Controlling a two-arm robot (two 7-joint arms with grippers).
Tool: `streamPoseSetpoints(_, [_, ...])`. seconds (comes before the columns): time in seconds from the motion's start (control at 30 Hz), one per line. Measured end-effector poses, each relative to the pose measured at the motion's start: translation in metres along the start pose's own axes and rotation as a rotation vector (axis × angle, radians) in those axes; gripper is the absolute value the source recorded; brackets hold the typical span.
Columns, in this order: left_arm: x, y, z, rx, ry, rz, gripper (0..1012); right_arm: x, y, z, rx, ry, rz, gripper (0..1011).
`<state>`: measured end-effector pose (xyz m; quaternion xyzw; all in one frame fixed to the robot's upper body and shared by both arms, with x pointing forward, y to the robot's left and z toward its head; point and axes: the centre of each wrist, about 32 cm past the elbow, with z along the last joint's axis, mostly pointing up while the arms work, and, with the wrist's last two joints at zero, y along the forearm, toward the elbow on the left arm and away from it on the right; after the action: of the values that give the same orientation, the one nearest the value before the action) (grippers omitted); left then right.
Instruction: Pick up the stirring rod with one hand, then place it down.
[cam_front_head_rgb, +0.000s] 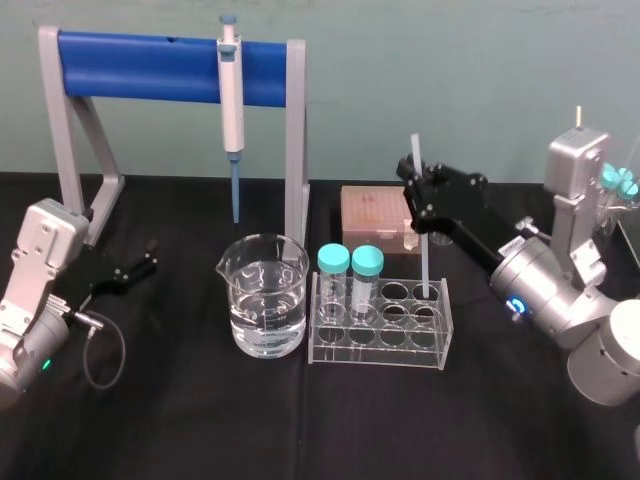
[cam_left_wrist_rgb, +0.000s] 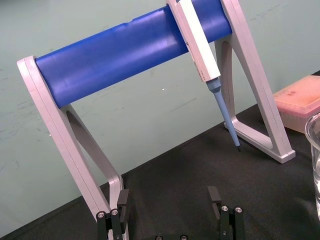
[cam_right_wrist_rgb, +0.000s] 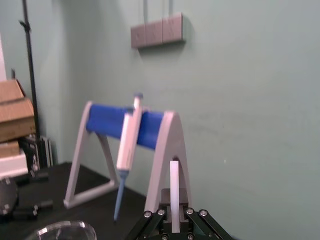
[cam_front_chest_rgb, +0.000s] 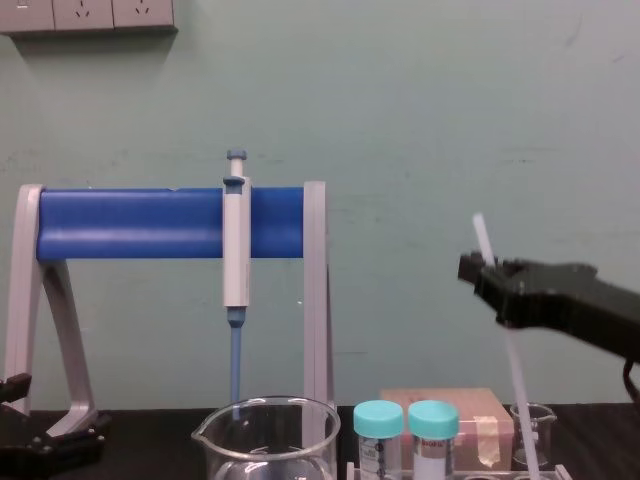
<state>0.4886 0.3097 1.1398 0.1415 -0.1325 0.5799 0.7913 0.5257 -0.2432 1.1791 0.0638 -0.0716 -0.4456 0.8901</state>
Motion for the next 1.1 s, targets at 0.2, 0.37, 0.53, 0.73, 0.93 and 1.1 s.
streamPoseSetpoints(0.2, [0.0,0.0,0.0,0.0,0.0,0.0,1000,0.0001,-0.003,0.017,0.073,-0.028,0.0,72])
streamPoseSetpoints(0.37, [0.0,0.0,0.0,0.0,0.0,0.0,1000,0.0028,-0.008,0.029,0.098,-0.05,-0.002,72])
streamPoseSetpoints(0.53, [0.0,0.0,0.0,0.0,0.0,0.0,1000,0.0056,-0.015,0.033,0.086,-0.054,-0.008,72])
streamPoseSetpoints(0.73, [0.0,0.0,0.0,0.0,0.0,0.0,1000,0.0104,-0.027,0.034,0.057,-0.059,-0.017,72])
streamPoseSetpoints(0.93, [0.0,0.0,0.0,0.0,0.0,0.0,1000,0.0151,-0.035,0.034,0.031,-0.071,-0.013,72])
streamPoseSetpoints(1.1, [0.0,0.0,0.0,0.0,0.0,0.0,1000,0.0166,-0.037,0.033,0.019,-0.073,-0.01,72])
